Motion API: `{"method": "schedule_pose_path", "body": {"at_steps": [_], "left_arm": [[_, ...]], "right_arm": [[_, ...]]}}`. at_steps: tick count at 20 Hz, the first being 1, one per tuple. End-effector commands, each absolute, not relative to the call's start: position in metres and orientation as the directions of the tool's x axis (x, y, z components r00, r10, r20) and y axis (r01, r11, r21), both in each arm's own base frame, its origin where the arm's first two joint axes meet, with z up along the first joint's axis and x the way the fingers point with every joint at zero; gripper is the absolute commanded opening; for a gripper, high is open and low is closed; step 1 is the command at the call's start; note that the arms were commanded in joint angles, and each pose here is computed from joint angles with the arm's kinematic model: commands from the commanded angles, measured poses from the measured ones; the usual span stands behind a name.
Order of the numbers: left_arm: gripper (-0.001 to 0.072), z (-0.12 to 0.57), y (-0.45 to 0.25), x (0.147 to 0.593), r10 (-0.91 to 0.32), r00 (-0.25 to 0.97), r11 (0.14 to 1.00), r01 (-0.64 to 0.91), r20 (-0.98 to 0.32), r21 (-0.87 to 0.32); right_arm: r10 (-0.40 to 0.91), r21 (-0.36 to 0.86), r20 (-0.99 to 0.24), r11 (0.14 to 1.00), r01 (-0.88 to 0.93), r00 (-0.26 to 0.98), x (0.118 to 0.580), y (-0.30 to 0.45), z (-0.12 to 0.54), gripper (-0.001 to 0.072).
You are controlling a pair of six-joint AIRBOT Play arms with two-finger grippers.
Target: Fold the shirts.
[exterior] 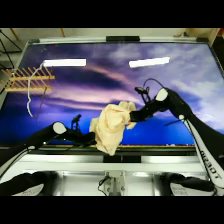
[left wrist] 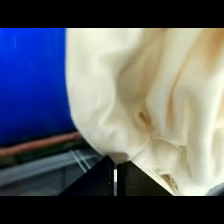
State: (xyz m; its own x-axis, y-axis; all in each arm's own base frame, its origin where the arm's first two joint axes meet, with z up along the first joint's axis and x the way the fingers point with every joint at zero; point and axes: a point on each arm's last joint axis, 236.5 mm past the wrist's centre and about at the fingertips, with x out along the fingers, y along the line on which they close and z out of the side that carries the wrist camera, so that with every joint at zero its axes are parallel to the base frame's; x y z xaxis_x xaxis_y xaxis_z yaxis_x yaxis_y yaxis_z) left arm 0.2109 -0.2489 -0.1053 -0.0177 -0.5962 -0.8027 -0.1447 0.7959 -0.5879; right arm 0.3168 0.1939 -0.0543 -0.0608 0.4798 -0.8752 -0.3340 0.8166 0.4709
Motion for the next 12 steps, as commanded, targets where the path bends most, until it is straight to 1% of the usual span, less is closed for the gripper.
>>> {"method": "schedule_pose_path", "body": {"at_steps": [1,3,4,5,6,7,8,9,11,12], "left_arm": [[0.0027,-0.071,-0.253,0.244,-0.624,0.064,0.781,0.03,-0.779,-0.624],[0.0026,-0.021,-0.226,0.28,-0.582,0.16,0.813,0.144,-0.797,-0.565],[0.0026,0.012,-0.201,0.299,-0.535,0.233,0.844,0.169,-0.812,-0.508],[0.0026,0.057,-0.17,0.319,-0.478,0.338,0.878,0.184,-0.811,-0.441],[0.0026,0.109,-0.143,0.334,-0.436,0.452,0.9,0.198,-0.778,-0.389],[0.0026,0.174,-0.119,0.343,-0.404,0.583,0.913,0.205,-0.705,-0.353],[0.0026,0.237,-0.102,0.342,-0.381,0.698,0.919,0.214,-0.606,-0.332],[0.0026,0.302,-0.087,0.332,-0.354,0.802,0.926,0.226,-0.482,-0.303],[0.0027,0.397,-0.073,0.293,-0.314,0.909,0.935,0.247,-0.273,-0.255],[0.0027,0.429,-0.072,0.27,-0.311,0.931,0.936,0.265,-0.19,-0.233]], "right_arm": [[0.442,0.415,-0.897,0.824,-0.386,-0.02,0.323,0.185,-0.041,0.007],[0.373,0.291,-0.923,0.838,-0.462,0.095,0.34,0.163,-0.002,0.007],[0.326,0.198,-0.925,0.852,-0.485,0.195,0.355,0.146,0.031,0.007],[0.283,0.099,-0.904,0.868,-0.487,0.32,0.369,0.128,0.074,0.007],[0.255,0.015,-0.859,0.88,-0.475,0.444,0.379,0.113,0.12,0.007],[0.236,-0.057,-0.786,0.893,-0.447,0.571,0.383,0.098,0.175,0.007],[0.236,-0.097,-0.704,0.902,-0.42,0.67,0.378,0.09,0.225,0.007],[0.239,-0.13,-0.613,0.91,-0.395,0.753,0.367,0.083,0.271,0.007],[0.248,-0.183,-0.43,0.918,-0.353,0.868,0.329,0.076,0.348,0.007],[0.253,-0.197,-0.358,0.92,-0.338,0.899,0.309,0.073,0.373,0.007]]}}
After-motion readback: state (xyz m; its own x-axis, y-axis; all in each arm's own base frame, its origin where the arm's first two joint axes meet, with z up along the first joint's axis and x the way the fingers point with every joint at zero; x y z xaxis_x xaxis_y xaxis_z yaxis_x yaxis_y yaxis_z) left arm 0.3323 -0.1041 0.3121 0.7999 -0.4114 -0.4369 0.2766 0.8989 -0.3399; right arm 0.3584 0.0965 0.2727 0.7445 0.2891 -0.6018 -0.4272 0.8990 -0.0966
